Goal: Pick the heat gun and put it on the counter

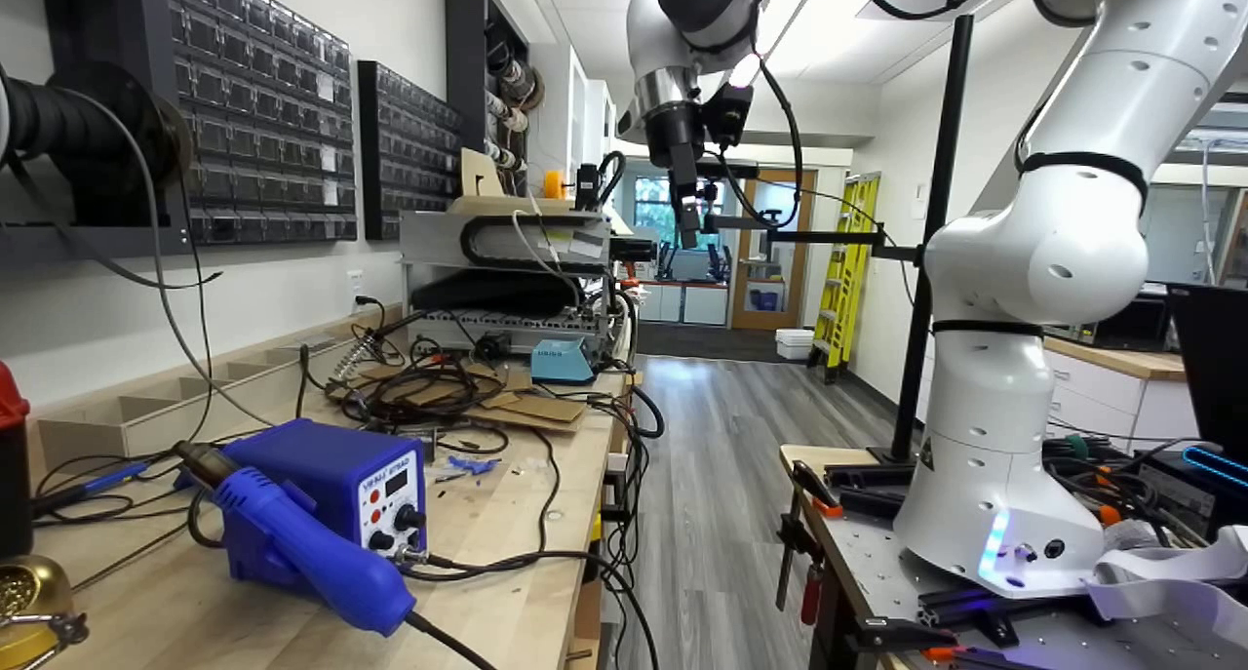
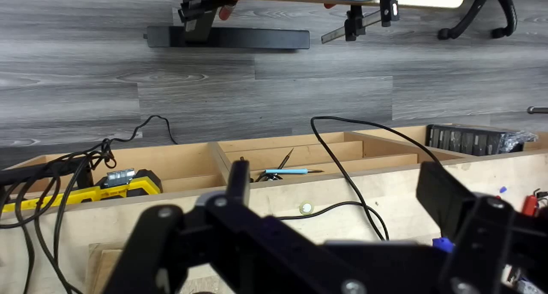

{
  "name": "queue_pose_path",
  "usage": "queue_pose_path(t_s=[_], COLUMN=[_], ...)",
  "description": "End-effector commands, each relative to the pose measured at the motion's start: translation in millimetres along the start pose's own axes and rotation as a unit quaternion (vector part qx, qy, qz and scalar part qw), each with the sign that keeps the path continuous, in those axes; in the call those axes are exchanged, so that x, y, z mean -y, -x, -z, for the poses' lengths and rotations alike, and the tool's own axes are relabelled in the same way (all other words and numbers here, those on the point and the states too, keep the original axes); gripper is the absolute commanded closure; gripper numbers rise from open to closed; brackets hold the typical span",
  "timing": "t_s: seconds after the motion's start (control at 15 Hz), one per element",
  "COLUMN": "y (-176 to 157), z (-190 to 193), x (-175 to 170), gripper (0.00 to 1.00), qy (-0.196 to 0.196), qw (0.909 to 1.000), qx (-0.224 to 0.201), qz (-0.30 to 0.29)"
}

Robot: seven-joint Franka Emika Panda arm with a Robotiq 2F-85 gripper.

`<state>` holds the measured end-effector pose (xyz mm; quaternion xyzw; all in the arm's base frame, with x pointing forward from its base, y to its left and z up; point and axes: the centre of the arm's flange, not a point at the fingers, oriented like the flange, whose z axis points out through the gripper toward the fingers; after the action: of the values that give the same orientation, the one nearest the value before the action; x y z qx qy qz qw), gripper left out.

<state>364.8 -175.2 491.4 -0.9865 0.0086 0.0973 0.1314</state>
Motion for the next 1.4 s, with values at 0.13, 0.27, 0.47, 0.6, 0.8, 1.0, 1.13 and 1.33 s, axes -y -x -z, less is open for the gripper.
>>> queue_pose_path(t_s=[0.13, 0.27, 0.47, 0.6, 0.8, 1.0, 1.13, 1.33], y=[0, -2, -7, -14, -28, -45, -56, -72], z=[0, 0, -1, -2, -1, -3, -8, -19], x=[1, 4, 14, 24, 40, 61, 76, 100], gripper=[0.00, 0.00, 0.00, 0.00, 0.00, 0.00, 0.00, 0.00], qy=[0.001, 0.009, 0.031, 0.058, 0.098, 0.130, 0.144, 0.157], qw=[1.0000, 1.0000, 0.9995, 0.9979, 0.9931, 0.9855, 0.9807, 0.9743], qx=[0.000, 0.000, -0.004, -0.014, -0.039, -0.071, -0.088, -0.107], qz=[0.000, 0.000, -0.009, -0.025, -0.051, -0.082, -0.098, -0.121])
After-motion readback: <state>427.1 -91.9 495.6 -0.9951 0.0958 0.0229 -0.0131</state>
